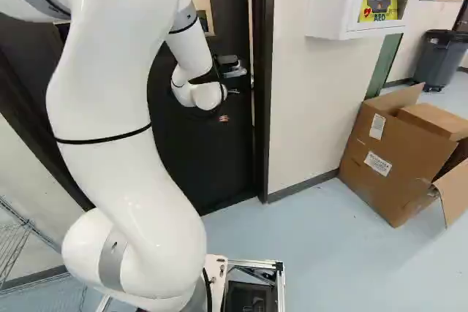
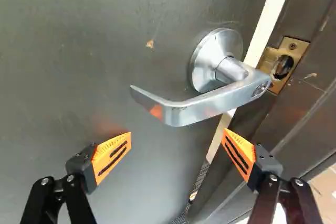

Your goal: Open the door and move inside

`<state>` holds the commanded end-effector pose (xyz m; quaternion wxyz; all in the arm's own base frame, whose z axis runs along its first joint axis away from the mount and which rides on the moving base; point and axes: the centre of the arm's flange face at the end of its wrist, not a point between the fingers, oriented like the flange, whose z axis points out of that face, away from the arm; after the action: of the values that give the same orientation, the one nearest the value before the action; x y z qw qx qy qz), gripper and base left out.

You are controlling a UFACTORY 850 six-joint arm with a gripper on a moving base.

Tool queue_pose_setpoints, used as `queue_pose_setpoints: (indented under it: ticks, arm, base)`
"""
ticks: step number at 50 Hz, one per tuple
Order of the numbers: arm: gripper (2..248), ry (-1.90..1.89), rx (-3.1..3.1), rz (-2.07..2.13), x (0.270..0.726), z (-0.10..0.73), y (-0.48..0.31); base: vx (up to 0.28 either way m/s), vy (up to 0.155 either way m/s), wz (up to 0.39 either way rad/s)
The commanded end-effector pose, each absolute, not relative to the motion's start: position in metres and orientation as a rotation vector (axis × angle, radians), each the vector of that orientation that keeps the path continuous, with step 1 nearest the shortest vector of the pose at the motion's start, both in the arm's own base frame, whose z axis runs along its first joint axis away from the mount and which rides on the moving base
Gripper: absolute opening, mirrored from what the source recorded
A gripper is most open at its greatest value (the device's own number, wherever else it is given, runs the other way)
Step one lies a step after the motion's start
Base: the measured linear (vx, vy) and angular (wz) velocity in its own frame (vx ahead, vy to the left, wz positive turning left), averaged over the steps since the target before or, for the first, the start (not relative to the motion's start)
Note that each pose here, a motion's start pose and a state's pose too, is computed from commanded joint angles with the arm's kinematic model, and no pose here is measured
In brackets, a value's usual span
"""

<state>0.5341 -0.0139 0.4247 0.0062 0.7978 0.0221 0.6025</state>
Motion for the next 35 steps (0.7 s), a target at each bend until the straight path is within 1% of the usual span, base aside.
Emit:
queue_pose_setpoints:
  ticks: [35]
  arm:
    - [247,0.036,2.503,1.911,0.557,0.423,0.007]
  base:
    - [0.000,0.000,0.000]
